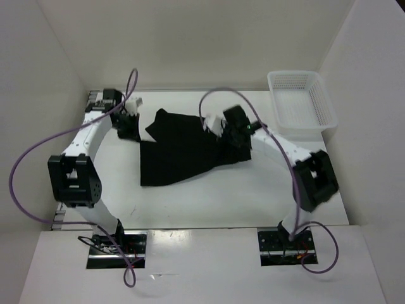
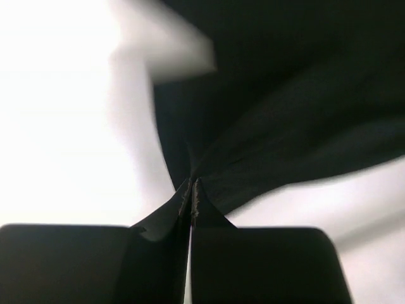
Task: Fold and stack the shorts
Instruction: Flatten the shorts out
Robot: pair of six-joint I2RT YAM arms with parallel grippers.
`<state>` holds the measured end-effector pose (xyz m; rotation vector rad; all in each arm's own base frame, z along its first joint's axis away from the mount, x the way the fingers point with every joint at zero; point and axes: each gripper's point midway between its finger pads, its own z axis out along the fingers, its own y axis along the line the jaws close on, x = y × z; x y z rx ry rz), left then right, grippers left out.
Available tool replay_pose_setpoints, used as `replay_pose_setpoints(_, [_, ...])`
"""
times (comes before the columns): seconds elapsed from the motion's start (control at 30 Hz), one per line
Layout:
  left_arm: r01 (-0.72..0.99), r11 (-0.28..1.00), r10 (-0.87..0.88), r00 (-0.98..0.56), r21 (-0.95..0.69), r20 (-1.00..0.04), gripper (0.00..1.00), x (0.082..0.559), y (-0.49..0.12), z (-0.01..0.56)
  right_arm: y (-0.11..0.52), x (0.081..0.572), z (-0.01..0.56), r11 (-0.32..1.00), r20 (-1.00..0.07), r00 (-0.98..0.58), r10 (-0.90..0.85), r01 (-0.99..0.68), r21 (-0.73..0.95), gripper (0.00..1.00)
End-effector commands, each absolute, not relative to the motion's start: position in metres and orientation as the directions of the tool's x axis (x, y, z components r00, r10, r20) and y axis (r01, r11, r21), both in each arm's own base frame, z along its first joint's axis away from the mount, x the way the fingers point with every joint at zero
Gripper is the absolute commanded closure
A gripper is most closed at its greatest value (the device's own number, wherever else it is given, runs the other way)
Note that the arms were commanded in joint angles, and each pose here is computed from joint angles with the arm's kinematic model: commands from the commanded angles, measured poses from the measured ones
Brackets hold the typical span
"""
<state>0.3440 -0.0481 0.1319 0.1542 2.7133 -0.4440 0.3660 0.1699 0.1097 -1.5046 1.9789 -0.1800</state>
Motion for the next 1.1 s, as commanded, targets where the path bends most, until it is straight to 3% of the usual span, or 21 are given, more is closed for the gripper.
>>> replay_pose_setpoints(0.0, [0.226,0.968,0.054,-0.605,-0.107,-0.795,1.00,0.465,-0.030,0.261,0.157,0.509,0.233,0.693,-0.678,-0.221,-0.701,-0.436,-0.574,1.00])
replay_pose_setpoints(0.1, [0.183,0.983,0.052,-0.396,-0.023,-0.917,1.00,0.490,-0.011,0.353,0.145,0.545,0.325,0.820,-0.815,-0.168,-0.555,-0.275,-0.502,1.00])
replay_pose_setpoints(0.23, [0.112,0.994,0.044,-0.285,0.012,-0.958,1.00,0.469,0.017,0.402,0.161,0.510,0.359,0.803,-0.836,-0.070,-0.545,-0.333,-0.495,1.00])
replay_pose_setpoints(0.33, [0.104,0.995,0.036,-0.330,0.002,-0.943,1.00,0.444,0.018,0.384,0.180,0.464,0.341,0.677,-0.749,-0.015,-0.662,-0.440,-0.590,1.00])
replay_pose_setpoints(0.37, [0.103,0.994,0.026,-0.419,-0.019,-0.907,1.00,0.436,0.017,0.341,0.181,0.448,0.296,0.614,-0.688,-0.051,-0.724,-0.501,-0.610,1.00])
replay_pose_setpoints(0.47, [0.091,0.995,0.013,-0.535,-0.043,-0.845,1.00,0.406,0.015,0.290,0.193,0.400,0.234,0.428,-0.541,-0.016,-0.841,-0.630,-0.648,1.00])
replay_pose_setpoints(0.63, [0.101,0.991,0.026,-0.773,-0.082,-0.634,1.00,0.328,-0.006,0.176,0.191,0.325,0.136,0.179,-0.365,0.023,-0.931,-0.841,-0.510,1.00])
replay_pose_setpoints(0.8, [0.121,0.989,0.081,-0.921,-0.080,-0.381,1.00,0.242,-0.019,0.100,0.173,0.270,0.075,-0.098,-0.154,0.186,-0.970,-0.884,-0.457,1.00])
replay_pose_setpoints(0.87, [0.110,0.994,0.097,-0.944,-0.026,-0.315,1.00,0.221,-0.011,0.079,0.181,0.260,0.073,-0.105,-0.171,0.197,-0.965,-0.894,-0.435,1.00])
replay_pose_setpoints(0.97, [0.095,0.995,0.097,-0.949,0.020,-0.301,1.00,0.216,-0.002,0.074,0.190,0.242,0.069,-0.107,-0.230,0.197,-0.953,-0.929,-0.355,1.00])
replay_pose_setpoints(1.07, [0.102,0.994,0.106,-0.958,0.028,-0.266,1.00,0.206,-0.002,0.068,0.184,0.229,0.064,-0.134,-0.219,0.204,-0.954,-0.946,-0.297,1.00])
